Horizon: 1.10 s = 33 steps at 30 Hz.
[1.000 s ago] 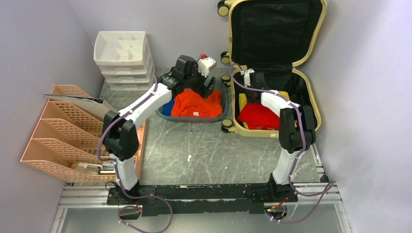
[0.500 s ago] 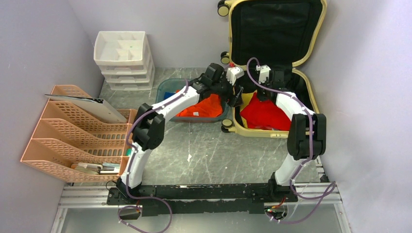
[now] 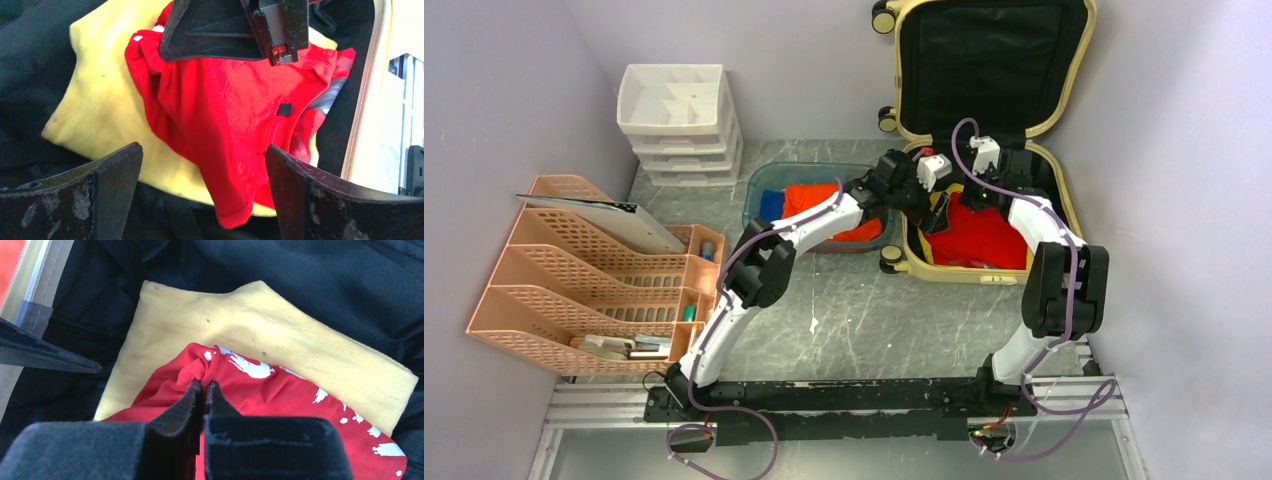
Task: Open, take out, and arrange the luggage
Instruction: Pick up the clothes from the luggage.
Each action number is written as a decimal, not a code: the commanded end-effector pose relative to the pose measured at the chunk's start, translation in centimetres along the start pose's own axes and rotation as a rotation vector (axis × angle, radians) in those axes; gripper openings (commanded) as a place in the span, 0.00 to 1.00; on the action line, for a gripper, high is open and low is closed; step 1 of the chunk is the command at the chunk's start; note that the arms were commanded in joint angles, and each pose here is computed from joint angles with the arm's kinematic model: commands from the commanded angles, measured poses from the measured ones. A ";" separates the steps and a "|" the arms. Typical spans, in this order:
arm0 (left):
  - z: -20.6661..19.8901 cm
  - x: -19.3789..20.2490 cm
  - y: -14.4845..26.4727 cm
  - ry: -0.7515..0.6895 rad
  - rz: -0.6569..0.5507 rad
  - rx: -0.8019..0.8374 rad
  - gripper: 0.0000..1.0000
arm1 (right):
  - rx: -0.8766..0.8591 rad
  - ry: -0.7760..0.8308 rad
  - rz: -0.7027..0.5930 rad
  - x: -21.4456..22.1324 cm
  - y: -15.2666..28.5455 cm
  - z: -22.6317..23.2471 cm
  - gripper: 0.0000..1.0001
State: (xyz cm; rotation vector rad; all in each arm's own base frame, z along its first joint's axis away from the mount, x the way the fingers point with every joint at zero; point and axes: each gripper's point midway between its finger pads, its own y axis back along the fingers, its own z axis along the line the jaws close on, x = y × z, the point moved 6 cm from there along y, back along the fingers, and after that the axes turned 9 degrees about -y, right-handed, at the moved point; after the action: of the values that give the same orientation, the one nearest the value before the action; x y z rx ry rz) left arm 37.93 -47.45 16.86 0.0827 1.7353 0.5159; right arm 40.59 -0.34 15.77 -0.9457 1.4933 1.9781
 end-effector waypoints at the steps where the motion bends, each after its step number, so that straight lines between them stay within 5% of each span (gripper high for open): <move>1: -0.8 0.2 -1.6 0.001 -0.021 0.041 0.97 | -0.039 0.033 -0.092 -1.9 1.8 -0.1 0.00; 9: -0.3 2.0 -3.3 -0.071 0.036 -0.039 0.97 | -0.067 0.022 -0.109 -1.8 2.6 -0.4 0.00; 21: -1.0 5.2 -4.2 0.027 0.093 0.044 0.97 | -0.069 0.026 -0.117 -1.8 2.7 -0.5 0.00; 24: -1.2 5.1 -4.0 0.058 0.080 0.069 0.77 | -0.069 0.022 -0.114 -1.7 2.7 -0.5 0.00; 27: -1.3 4.5 -3.7 0.084 0.059 0.086 0.43 | -0.067 0.018 -0.111 -1.8 2.6 -0.6 0.01; 30: -1.5 3.4 -3.5 0.101 0.027 0.102 0.11 | -0.068 0.015 -0.109 -2.0 2.7 -0.6 0.36; 33: -1.4 1.9 -3.3 0.114 -0.011 0.102 0.05 | -0.067 0.011 -0.106 -2.4 3.0 -0.7 0.77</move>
State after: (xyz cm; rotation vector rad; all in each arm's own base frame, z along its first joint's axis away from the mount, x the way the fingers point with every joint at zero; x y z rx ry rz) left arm 37.04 -50.09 10.92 0.1470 1.8256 0.5060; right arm 39.61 -1.45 16.29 -0.9551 1.4025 2.0235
